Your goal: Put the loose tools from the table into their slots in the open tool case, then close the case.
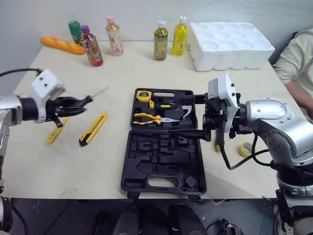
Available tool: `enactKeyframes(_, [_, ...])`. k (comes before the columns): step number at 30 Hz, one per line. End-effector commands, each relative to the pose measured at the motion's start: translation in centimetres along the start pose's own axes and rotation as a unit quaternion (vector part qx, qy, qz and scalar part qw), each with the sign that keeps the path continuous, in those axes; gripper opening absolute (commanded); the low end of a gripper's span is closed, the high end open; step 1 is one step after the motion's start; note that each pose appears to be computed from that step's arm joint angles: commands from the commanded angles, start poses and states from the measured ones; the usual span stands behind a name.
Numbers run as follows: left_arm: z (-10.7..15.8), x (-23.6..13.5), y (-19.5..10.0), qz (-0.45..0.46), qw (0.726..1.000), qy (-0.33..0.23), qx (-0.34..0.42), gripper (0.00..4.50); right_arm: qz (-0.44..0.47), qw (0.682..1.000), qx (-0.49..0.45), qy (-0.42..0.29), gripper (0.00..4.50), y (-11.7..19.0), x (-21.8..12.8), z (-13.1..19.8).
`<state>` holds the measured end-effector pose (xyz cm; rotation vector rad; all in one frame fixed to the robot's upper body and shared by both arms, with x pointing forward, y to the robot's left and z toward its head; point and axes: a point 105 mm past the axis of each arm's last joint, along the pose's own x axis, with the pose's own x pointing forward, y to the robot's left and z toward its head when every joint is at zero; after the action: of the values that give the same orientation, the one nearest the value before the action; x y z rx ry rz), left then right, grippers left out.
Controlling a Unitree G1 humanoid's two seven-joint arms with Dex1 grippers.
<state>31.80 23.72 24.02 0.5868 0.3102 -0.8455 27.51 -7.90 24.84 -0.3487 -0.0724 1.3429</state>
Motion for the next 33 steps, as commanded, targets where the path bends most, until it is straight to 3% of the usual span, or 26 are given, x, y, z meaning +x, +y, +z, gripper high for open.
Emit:
enactKeyframes(1, [2.0,2.1,-3.7,-0.116,0.991,0.005,0.063,1.04,-0.013,1.000,-0.008,0.009,4.50,0.7,-1.2,0.1])
enactKeyframes(8, [5.0,7.5,-7.2,-0.223,0.967,0.007,0.126,1.04,-0.046,0.995,0.040,0.076,4.50,2.6,-3.6,-3.1])
enactKeyframes(14, [4.7,11.0,-8.4,-0.236,0.959,0.026,0.156,1.04,-0.100,0.986,0.054,0.121,4.50,2.7,-5.2,-5.5])
enactKeyframes(24, [3.3,13.5,-8.7,-0.249,0.944,0.089,0.195,1.04,-0.132,0.980,0.061,0.134,4.50,2.7,-6.2,-6.5])
enactKeyframes(33, [4.0,14.6,-9.1,-0.243,0.948,0.074,0.193,1.04,-0.137,0.979,0.066,0.133,4.50,2.7,-6.3,-6.6])
